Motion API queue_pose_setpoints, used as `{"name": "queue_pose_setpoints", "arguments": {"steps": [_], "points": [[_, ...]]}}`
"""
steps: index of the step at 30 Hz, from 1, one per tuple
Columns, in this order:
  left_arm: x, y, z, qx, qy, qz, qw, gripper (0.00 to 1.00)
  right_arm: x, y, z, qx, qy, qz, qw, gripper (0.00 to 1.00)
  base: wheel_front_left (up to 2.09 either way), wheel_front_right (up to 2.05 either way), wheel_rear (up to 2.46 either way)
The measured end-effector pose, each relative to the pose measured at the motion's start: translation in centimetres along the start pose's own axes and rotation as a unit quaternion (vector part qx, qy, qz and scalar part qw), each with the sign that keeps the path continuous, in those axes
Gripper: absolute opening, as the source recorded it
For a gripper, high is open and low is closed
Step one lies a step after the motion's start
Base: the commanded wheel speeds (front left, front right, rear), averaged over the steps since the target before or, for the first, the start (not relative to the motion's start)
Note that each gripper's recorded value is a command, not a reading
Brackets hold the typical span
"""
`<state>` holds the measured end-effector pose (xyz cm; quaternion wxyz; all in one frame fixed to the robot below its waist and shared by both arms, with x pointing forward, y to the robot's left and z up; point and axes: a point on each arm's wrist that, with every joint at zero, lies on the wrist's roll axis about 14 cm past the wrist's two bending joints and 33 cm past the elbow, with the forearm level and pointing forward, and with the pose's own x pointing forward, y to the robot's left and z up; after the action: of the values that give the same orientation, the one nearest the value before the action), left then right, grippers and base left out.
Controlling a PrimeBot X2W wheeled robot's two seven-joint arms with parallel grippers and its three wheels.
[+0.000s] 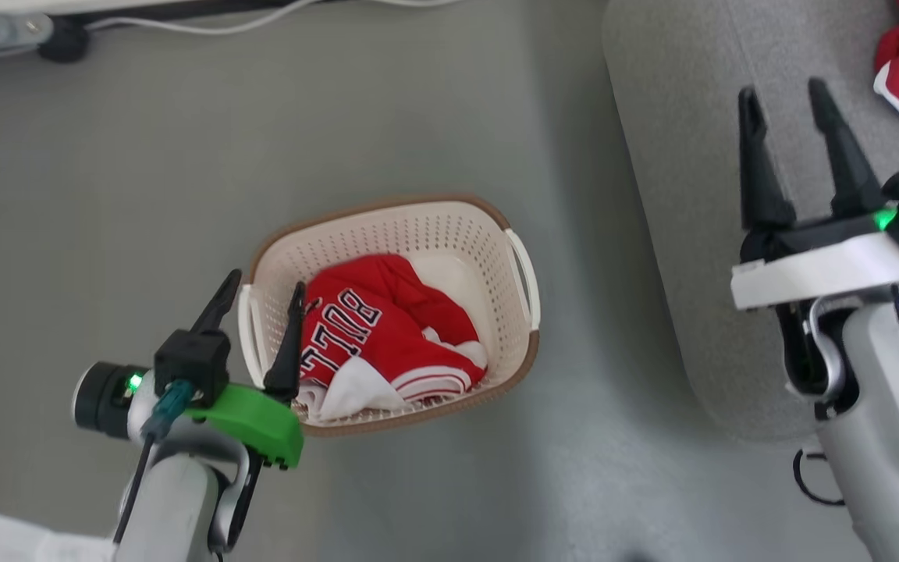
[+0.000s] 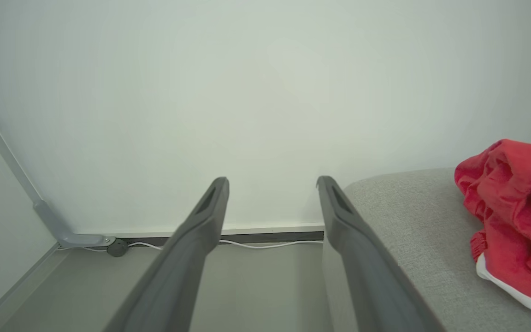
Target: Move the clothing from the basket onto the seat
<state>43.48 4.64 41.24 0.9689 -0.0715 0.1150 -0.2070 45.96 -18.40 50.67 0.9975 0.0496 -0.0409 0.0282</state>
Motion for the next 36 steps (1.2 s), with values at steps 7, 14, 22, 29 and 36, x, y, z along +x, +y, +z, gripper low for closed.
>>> {"name": "queue_pose_setpoints", "arguments": {"steps": [7, 14, 22, 29, 36], "points": [[3.1, -1.3, -4.1, 0.01, 0.062, -0.044, 0.997, 1.0, 2.5, -1.3, -0.5, -0.007, -0.008, -0.012, 1.0, 1.0, 0.0, 0.0, 0.0], [5.7, -1.5, -8.0, 0.026, 0.11, -0.069, 0.991, 1.0, 4.3, -2.1, -2.5, -0.01, 0.003, -0.016, 1.0, 1.0, 0.0, 0.0, 0.0], [8.2, -1.0, -12.6, 0.043, 0.161, -0.088, 0.982, 1.0, 6.6, -2.6, -4.6, -0.012, 0.007, -0.013, 1.0, 1.0, 0.0, 0.0, 0.0], [10.0, -1.7, -16.3, 0.046, 0.189, -0.122, 0.973, 1.0, 8.4, -4.2, -6.3, -0.024, 0.008, -0.026, 0.999, 1.0, 0.0, 0.0, 0.0], [9.6, -2.8, -20.7, 0.048, 0.229, -0.156, 0.96, 1.0, 9.0, -4.8, -9.1, -0.025, 0.028, -0.031, 0.999, 1.0, 0.0, 0.0, 0.0]]}}
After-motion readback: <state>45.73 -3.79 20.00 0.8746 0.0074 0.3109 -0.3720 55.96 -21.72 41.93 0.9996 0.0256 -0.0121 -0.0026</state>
